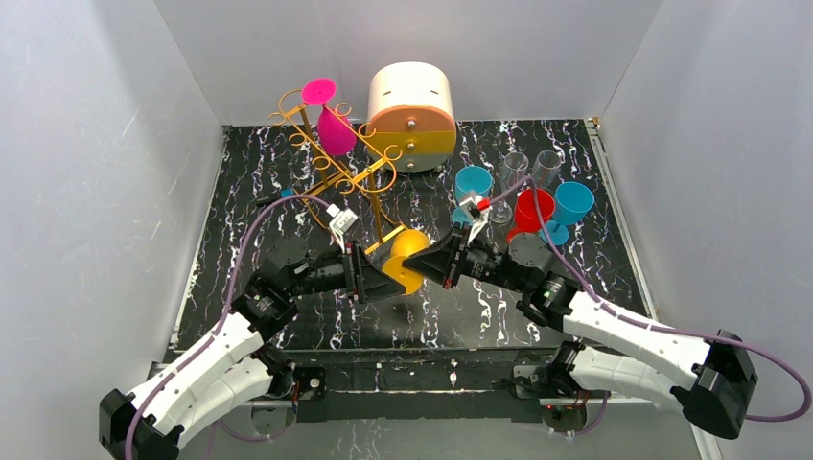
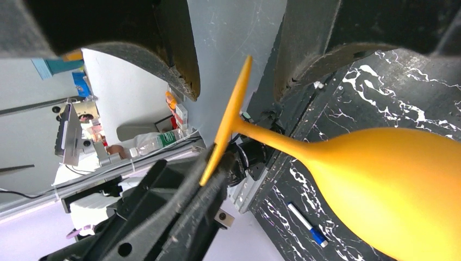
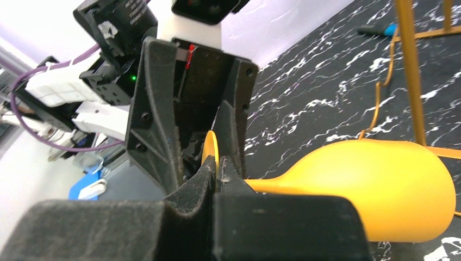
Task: Take the wine glass off the wine glass rack
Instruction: Place the wine glass at the center of the board.
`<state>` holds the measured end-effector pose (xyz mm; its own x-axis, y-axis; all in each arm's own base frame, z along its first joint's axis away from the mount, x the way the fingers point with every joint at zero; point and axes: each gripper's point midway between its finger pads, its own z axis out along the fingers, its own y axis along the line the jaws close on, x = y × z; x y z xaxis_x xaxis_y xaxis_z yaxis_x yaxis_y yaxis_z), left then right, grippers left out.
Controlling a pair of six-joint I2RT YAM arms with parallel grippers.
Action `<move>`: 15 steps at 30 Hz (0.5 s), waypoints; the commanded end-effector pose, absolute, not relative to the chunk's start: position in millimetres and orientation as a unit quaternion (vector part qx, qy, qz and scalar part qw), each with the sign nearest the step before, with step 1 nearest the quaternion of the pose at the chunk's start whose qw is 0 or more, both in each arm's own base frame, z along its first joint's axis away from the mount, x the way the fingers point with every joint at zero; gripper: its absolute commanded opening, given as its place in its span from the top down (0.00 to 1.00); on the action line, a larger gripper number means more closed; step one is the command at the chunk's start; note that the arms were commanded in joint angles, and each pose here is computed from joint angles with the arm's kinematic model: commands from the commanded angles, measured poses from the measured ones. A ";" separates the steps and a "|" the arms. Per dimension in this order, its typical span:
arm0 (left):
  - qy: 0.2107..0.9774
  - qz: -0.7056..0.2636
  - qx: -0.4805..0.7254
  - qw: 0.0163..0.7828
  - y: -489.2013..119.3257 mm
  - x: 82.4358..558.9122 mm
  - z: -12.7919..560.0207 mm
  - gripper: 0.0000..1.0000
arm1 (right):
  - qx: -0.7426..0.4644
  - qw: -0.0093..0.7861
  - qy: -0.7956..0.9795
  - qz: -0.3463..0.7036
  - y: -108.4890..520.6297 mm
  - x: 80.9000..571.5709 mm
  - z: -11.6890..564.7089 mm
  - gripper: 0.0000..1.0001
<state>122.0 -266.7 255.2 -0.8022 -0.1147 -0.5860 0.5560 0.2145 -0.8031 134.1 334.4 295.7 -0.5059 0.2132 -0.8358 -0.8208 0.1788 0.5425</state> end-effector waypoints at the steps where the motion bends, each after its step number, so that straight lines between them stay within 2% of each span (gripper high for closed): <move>1: 0.694 -0.634 0.182 0.288 -268.9 114.5 276.0 0.51 | -0.205 0.503 0.598 0.589 322.9 147.5 323.3 0.99; 7: 0.688 -0.627 0.171 0.322 -266.9 123.3 283.2 0.63 | -0.197 0.518 0.581 0.595 316.3 146.2 327.4 0.99; 15: 0.679 -0.645 0.138 0.322 -271.2 132.2 280.6 0.70 | -0.194 0.517 0.568 0.610 315.5 142.1 329.4 0.99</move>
